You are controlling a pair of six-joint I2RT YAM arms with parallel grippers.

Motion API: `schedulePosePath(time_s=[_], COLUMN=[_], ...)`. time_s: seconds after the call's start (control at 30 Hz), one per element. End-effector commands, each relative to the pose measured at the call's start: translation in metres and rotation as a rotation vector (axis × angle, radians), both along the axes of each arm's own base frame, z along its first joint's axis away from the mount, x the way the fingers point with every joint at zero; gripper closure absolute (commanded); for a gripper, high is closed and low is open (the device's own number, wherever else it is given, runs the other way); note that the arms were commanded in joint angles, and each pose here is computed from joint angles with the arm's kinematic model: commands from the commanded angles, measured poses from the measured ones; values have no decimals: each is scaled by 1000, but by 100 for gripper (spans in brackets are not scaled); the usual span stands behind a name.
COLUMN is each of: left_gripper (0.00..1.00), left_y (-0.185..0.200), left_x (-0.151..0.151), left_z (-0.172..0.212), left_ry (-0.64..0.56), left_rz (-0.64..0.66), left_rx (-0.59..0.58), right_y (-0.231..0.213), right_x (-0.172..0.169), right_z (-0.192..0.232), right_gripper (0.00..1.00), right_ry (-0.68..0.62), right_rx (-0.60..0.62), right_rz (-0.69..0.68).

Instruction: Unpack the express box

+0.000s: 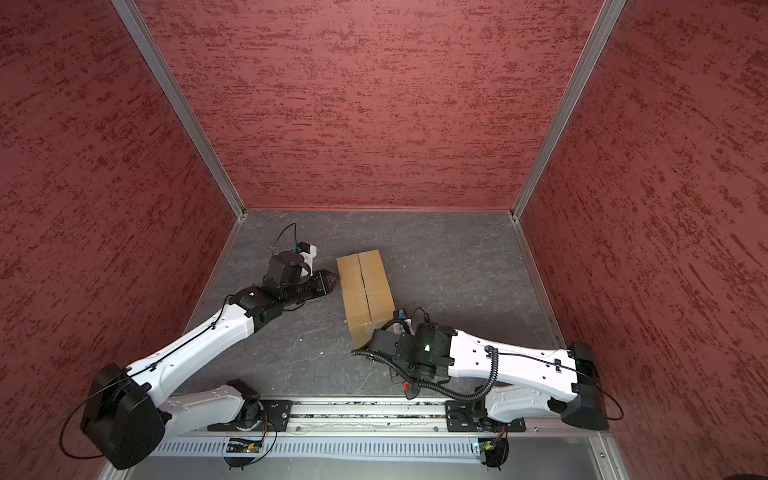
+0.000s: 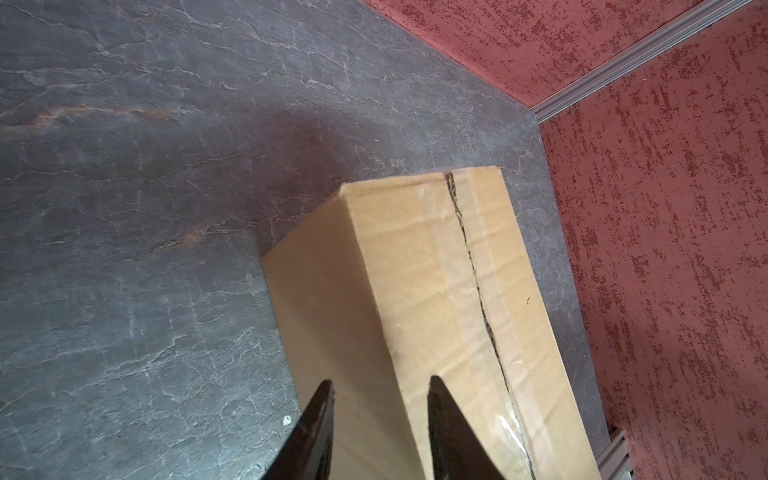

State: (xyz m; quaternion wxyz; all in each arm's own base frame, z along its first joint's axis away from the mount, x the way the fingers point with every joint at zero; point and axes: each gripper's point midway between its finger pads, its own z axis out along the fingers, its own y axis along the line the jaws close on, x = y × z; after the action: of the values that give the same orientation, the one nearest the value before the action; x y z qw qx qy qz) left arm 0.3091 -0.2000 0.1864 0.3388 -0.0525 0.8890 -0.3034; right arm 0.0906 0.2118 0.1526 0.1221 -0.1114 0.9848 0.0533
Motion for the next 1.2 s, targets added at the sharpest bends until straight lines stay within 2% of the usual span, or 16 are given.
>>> schedulePosePath(time_s=[0.0,1.17], left_gripper=[62,63], left_y=[-4,-10], left_x=[3,2], left_z=[1,-1], left_ry=[-11,-9], left_rz=[-6,-18], left_rx=[-6,-11], right_y=[2,2], right_x=[4,3], right_z=[8,7], right_gripper=[94,95], right_ry=[-9,-7], right_rx=[18,34], right_rz=[-20,-20])
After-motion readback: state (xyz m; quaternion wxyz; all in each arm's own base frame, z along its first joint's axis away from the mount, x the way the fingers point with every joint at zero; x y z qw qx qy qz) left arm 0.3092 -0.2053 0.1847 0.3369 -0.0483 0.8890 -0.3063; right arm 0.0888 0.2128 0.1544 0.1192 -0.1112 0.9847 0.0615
